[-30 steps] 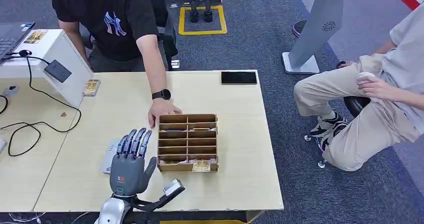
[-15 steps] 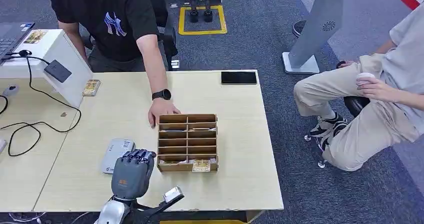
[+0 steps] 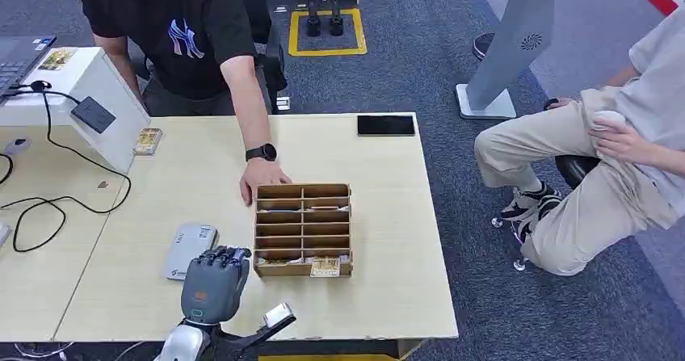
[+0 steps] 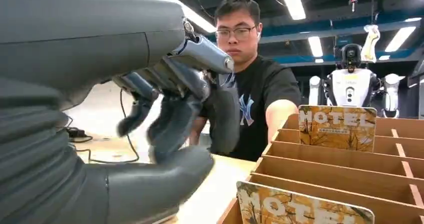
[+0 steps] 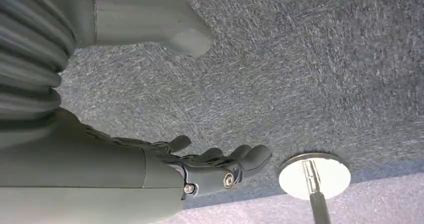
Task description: Pass the card to the sensor for recognition and then transmit it.
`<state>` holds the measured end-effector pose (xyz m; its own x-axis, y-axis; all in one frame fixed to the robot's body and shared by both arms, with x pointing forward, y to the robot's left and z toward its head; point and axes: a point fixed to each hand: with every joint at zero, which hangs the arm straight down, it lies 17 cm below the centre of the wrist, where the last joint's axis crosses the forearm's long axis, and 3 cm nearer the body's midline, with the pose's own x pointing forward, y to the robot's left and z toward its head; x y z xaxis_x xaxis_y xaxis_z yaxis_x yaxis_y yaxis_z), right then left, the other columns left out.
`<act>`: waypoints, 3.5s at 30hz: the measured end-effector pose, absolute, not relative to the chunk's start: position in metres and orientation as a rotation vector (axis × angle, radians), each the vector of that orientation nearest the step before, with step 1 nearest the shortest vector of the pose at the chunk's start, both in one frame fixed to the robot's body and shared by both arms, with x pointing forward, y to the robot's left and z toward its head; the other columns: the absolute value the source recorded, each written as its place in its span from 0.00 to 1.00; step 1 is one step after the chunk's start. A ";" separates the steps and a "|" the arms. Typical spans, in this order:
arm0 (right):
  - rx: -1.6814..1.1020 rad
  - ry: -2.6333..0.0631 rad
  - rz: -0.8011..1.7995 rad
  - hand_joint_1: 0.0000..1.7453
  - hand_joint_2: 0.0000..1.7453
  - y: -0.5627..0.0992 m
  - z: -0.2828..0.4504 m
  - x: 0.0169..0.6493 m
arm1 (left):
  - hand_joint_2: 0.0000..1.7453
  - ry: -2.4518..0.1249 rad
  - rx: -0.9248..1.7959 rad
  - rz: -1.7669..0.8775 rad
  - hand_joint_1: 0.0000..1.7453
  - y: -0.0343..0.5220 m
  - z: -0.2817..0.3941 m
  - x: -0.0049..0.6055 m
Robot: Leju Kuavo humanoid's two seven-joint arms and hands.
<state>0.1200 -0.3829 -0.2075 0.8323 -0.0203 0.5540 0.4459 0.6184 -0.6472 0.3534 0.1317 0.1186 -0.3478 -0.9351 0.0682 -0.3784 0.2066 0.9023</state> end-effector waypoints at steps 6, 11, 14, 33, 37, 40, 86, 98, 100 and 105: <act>-0.871 -0.533 -0.283 0.00 1.00 -0.383 -0.208 0.119 | 1.00 -1.899 1.203 -1.041 0.00 0.126 0.141 0.352; -0.878 -0.524 -0.292 0.00 1.00 -0.384 -0.208 0.115 | 1.00 -2.177 1.024 -0.883 0.00 0.109 0.192 0.340; -0.878 -0.523 -0.285 0.00 1.00 -0.383 -0.208 0.115 | 1.00 -2.195 1.055 -0.772 0.00 0.130 0.205 0.344; -0.883 -0.518 -0.288 0.00 1.00 -0.383 -0.207 0.112 | 1.00 -2.097 1.140 -0.762 0.00 0.161 0.187 0.342; -0.883 -0.518 -0.288 0.00 1.00 -0.383 -0.207 0.112 | 1.00 -2.089 1.132 -0.768 0.00 0.160 0.183 0.340; -0.883 -0.518 -0.289 0.00 1.00 -0.383 -0.207 0.112 | 1.00 -2.084 1.129 -0.782 0.00 0.158 0.180 0.338; -0.871 -0.540 -0.266 0.00 1.00 -0.381 -0.208 0.117 | 1.00 -2.028 0.861 -1.035 0.00 0.084 0.110 0.339; -0.861 -0.554 -0.237 0.00 1.00 -0.378 -0.208 0.123 | 1.00 -1.978 0.913 -1.064 0.00 0.086 0.104 0.353; -0.860 -0.554 -0.235 0.00 1.00 -0.378 -0.208 0.123 | 1.00 -1.976 0.921 -1.068 0.00 0.086 0.105 0.354; -0.860 -0.554 -0.235 0.00 1.00 -0.378 -0.208 0.123 | 1.00 -1.980 0.927 -1.071 0.00 0.085 0.107 0.355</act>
<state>0.1231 -0.3780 -0.2082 0.8347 0.0231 0.5502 0.4115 0.6377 -0.6511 0.3554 0.0853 0.1065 -0.5052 -0.8309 0.2333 -0.2594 0.4040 0.8772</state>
